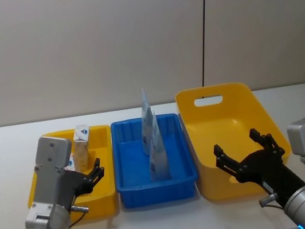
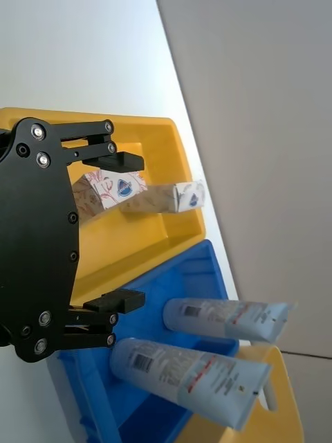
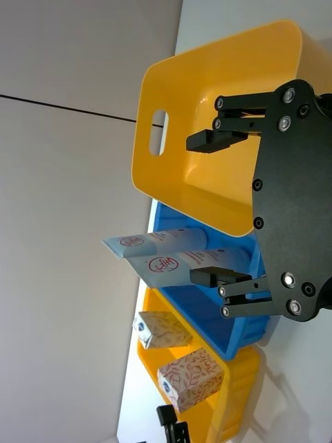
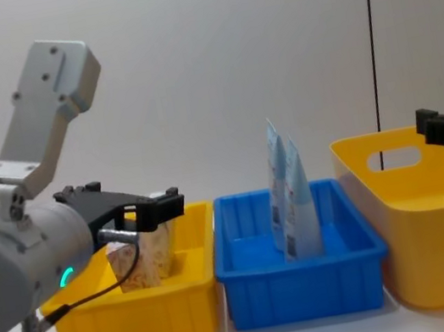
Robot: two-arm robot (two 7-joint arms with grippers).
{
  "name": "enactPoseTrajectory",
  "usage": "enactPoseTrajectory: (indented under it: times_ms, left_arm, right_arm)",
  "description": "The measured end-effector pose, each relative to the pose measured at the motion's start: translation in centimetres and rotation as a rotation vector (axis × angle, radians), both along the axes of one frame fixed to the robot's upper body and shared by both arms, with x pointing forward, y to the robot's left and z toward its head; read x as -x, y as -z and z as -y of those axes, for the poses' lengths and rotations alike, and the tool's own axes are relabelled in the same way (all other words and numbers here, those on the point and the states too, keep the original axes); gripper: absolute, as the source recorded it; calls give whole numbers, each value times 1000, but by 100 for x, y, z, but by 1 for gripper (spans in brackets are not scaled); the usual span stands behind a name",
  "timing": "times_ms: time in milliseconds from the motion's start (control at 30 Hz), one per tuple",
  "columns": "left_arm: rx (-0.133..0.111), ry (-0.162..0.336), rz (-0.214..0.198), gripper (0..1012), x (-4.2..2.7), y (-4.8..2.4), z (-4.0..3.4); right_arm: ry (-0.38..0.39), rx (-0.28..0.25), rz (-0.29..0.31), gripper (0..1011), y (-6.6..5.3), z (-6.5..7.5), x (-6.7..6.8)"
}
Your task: Bimanual collaborative sorting of washing and personal care products
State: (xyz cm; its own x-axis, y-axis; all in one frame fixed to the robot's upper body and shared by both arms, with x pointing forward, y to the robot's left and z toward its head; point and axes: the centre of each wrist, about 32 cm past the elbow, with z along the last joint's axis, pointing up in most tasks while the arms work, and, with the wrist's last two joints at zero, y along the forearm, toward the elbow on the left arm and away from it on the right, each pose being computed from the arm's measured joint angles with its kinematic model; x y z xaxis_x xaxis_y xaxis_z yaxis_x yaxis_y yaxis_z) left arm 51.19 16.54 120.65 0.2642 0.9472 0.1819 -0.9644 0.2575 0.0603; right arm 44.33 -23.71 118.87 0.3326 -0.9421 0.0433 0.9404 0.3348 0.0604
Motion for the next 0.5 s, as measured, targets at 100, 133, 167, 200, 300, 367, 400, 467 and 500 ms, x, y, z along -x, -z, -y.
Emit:
enactPoseTrajectory:
  times_ms: [100, 133, 167, 200, 300, 367, 400, 467, 500]
  left_arm:
    - [-5, -24, -19, 1002, -33, -8, 45]
    - [-5, -29, -24, 1001, -42, -10, 58]
    - [-6, -34, -28, 1001, -49, -12, 66]
    - [-8, -40, -33, 1001, -56, -14, 74]
    - [-11, -62, -51, 1001, -86, -24, 106]
    - [-12, -70, -57, 1001, -94, -29, 114]
    - [-14, -78, -63, 1001, -102, -35, 124]
    - [-17, -85, -70, 1001, -108, -39, 132]
    - [-19, -92, -76, 1001, -114, -44, 138]
  right_arm:
    - [0, 0, 0, 1000, 0, 0, 0]
    - [0, 0, 0, 1000, 0, 0, 0]
    - [0, 0, 0, 1000, 0, 0, 0]
    - [0, 0, 0, 1000, 0, 0, 0]
    - [0, 0, 0, 1000, 0, 0, 0]
    - [0, 0, 0, 1000, 0, 0, 0]
    - [0, 0, 0, 1000, 0, 0, 0]
    - [0, 0, 0, 1000, 0, 0, 0]
    - [0, 0, 0, 1000, 0, 0, 0]
